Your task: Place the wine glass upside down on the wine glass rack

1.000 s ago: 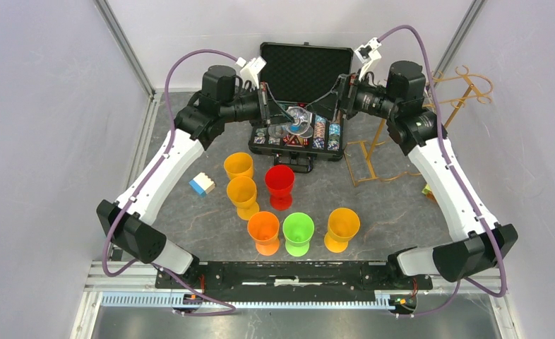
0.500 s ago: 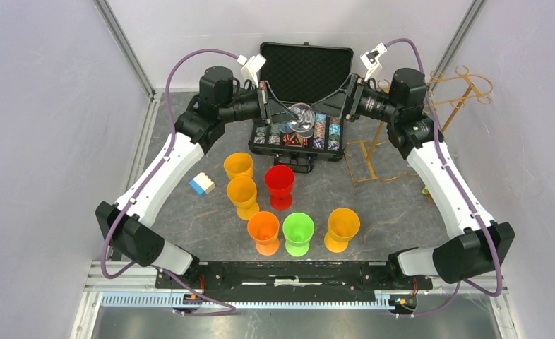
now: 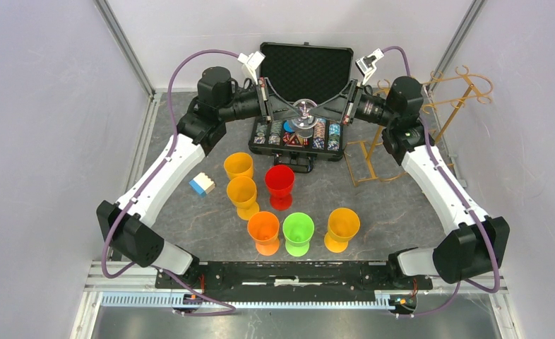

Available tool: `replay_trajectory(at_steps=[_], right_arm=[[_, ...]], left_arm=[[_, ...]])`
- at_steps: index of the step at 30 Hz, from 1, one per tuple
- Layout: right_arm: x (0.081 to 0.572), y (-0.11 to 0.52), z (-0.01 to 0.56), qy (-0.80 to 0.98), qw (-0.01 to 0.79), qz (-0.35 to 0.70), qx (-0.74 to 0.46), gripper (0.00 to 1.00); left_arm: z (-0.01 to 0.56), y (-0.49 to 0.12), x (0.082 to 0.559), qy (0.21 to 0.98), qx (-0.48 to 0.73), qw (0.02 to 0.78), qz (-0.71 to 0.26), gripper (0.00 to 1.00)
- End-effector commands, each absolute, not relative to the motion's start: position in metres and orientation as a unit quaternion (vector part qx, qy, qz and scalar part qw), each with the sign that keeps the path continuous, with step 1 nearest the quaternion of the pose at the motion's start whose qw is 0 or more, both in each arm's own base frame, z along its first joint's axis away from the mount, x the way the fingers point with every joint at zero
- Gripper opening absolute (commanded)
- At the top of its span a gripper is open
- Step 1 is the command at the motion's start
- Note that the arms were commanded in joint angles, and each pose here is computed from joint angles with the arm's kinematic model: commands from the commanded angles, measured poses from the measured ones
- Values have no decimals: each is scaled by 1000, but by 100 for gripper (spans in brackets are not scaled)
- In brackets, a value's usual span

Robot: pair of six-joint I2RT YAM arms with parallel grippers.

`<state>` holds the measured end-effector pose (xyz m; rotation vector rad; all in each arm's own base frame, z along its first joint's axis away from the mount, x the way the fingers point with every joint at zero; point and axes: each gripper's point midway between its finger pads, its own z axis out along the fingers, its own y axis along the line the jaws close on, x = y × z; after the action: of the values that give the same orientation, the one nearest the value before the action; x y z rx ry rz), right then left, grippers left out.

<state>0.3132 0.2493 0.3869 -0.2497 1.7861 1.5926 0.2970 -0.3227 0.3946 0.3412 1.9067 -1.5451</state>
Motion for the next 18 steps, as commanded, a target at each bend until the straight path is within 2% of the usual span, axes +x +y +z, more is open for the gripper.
replay_trajectory(at_steps=[1,3,7,8,11,12,14,18], right_arm=[[305,250,402,671,371,631,-119,25],[304,250,402,671,369,632,-121,20],[304,251,400,671,366,633,-125,0],[303,251,400,671,366,633,-126,0],[302,251,399,670,366,632,-130,0],[302,250,399,670,368,631,-131,0],[303,250,399,669,373,628,-135,0],[303,249,399,670,378,624,-136,0]], left_arm=[[414,-327,292,700,149,335,-614,2],[413,-328,292,700,149,333,-614,3],[411,-328,294,701,149,331,-613,9],[411,-329,294,702,148,331,-613,17],[406,-327,298,711,139,336,-602,49],[406,-325,299,713,136,340,-598,56],[404,-323,302,717,129,346,-591,66],[403,-319,306,722,122,357,-581,76]])
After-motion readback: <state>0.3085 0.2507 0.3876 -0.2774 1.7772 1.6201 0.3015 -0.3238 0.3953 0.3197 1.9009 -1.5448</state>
